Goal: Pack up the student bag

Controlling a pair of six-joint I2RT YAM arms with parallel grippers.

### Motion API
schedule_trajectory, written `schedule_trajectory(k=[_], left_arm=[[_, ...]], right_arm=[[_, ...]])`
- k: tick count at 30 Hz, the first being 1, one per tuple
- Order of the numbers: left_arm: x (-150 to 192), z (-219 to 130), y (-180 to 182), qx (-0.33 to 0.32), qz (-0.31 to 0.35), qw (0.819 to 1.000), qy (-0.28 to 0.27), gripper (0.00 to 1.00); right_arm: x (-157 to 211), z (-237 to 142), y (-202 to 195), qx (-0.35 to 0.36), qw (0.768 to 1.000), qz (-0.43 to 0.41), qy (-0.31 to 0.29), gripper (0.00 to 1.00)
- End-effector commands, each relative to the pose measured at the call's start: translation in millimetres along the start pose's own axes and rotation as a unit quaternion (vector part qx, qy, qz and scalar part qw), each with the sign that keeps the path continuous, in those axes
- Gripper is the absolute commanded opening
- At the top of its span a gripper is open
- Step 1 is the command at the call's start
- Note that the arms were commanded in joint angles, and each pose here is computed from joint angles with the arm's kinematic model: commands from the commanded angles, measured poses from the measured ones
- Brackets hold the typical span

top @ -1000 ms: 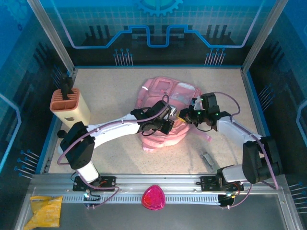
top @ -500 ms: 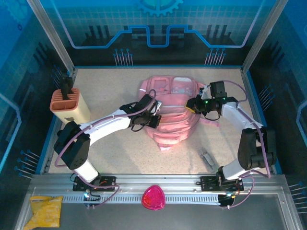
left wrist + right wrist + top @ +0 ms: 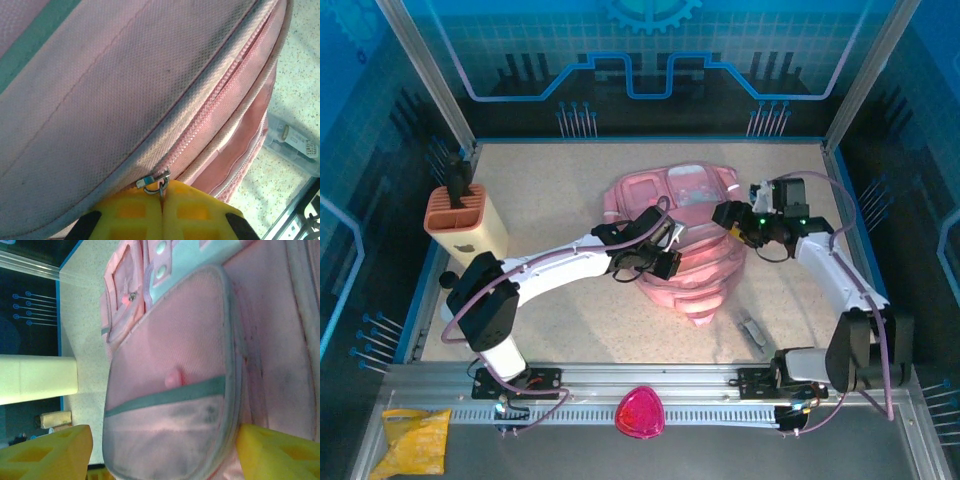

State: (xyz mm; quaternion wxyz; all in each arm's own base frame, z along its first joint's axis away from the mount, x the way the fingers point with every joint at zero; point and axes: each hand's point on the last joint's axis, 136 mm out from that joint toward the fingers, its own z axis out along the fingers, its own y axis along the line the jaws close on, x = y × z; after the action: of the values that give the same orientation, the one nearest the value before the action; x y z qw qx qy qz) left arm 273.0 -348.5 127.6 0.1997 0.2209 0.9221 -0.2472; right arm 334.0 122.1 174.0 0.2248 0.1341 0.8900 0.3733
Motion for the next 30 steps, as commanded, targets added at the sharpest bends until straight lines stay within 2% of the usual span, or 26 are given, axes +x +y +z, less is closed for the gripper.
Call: schedule_trajectory(k=[1, 4, 9, 16, 20, 23, 27, 30], left_arm=[[-17, -4, -29, 0.050, 0.007, 0.998, -0.026, 0.00], [-18, -5, -31, 0.050, 0.007, 0.998, -0.026, 0.00], [-16, -11, -27, 0.038, 0.021, 0.999, -0.027, 0.00], [11, -17, 5, -0.037, 0.078, 0.996, 0.012, 0.00], [34, -15, 38, -0.087, 0.086, 0.990, 0.070, 0.00], [43, -17, 62, -0.120, 0.083, 0.986, 0.084, 0.00], [38, -26, 100, -0.136, 0.031, 0.988, 0.065, 0.00], [19, -33, 123, -0.142, -0.001, 0.990, 0.018, 0.00]], right_arm=[[22, 3, 2, -0.007, 1.000, 0.018, 0.023, 0.72], [36, 12, 0, -0.007, 0.999, 0.025, 0.033, 0.65], [41, 19, 4, -0.024, 0.999, 0.026, 0.032, 0.34], [17, 14, -11, 0.002, 1.000, 0.009, 0.020, 0.01], [-10, 8, -11, 0.000, 1.000, 0.003, 0.003, 0.00], [-23, 5, -14, 0.002, 1.000, 0.003, -0.008, 0.00], [-26, 6, -14, 0.011, 1.000, -0.011, -0.005, 0.00], [-20, 16, -10, 0.007, 1.000, -0.024, 0.012, 0.00]])
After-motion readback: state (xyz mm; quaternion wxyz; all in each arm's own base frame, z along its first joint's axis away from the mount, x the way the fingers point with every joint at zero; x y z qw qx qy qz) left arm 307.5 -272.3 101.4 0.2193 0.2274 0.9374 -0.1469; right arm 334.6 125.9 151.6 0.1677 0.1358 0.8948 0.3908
